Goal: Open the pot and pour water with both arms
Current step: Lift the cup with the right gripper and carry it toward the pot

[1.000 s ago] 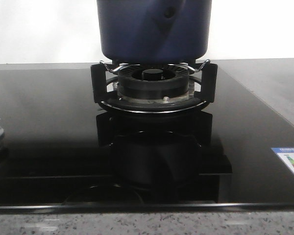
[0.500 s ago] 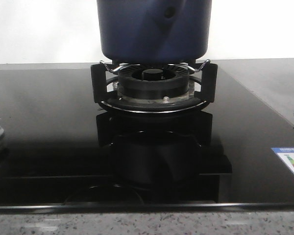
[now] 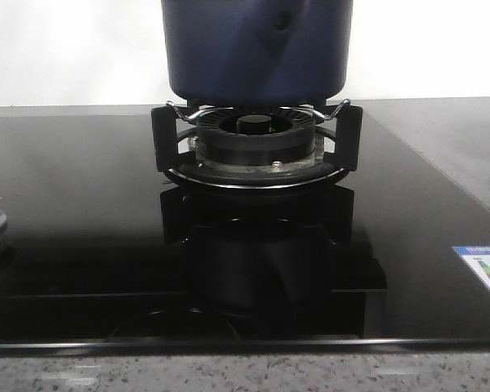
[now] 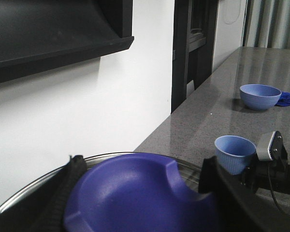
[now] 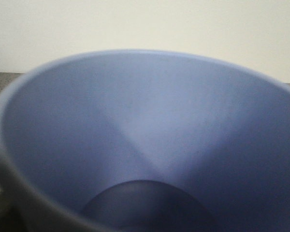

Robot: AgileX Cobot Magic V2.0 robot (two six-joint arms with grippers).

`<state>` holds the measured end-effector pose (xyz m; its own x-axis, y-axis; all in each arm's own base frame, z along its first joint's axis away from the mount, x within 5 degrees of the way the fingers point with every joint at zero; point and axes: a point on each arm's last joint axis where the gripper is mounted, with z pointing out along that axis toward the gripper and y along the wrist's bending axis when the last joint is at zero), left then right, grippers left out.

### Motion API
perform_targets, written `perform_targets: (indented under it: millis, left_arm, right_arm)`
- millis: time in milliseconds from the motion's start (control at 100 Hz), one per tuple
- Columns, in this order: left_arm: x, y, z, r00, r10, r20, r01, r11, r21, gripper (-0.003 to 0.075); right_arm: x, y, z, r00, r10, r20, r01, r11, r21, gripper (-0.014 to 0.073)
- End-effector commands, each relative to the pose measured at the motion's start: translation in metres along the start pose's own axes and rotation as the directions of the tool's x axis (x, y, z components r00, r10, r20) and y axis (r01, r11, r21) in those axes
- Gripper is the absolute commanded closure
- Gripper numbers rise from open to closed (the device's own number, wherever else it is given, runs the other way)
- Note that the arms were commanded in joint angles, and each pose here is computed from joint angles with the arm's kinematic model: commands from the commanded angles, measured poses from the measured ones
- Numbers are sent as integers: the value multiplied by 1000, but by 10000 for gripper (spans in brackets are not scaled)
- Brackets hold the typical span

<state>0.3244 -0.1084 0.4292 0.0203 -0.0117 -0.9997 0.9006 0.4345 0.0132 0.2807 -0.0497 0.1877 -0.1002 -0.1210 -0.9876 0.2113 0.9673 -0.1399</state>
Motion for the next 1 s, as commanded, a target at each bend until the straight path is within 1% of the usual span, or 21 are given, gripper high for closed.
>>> perform_targets:
  millis: [0,610,680,780,850,920,990]
  left_arm:
    - [-37,-17,-10,990,19,137,-23,999,27,468]
    - [-37,-18,-10,990,19,137,-24,999,33,468]
    - [-37,-18,-10,990,19,137,-24,999,33,468]
    - [-37,-18,-10,990,19,137,-24,999,33,468]
    - [-37,-18,-10,990,19,137,-24,999,33,468]
    - [-37,-18,-10,990,19,137,-24,999,33,468]
    - [-37,-18,-10,990,19,137,-24,999,33,468]
  right_arm:
    - [-23,-4,2,989,-4,148,-1,1000,29,-41]
    - [-23,-6,2,989,7,146,-14,999,47,-35]
    - [-23,-6,2,989,7,146,-14,999,47,19]
    - [-23,-6,2,990,7,142,-14,999,47,164]
    - [-22,-6,2,991,8,136,-14,999,45,244]
    - [-22,-6,2,991,8,133,-14,999,45,293]
    - [-22,-6,2,991,8,133,-14,999,45,310]
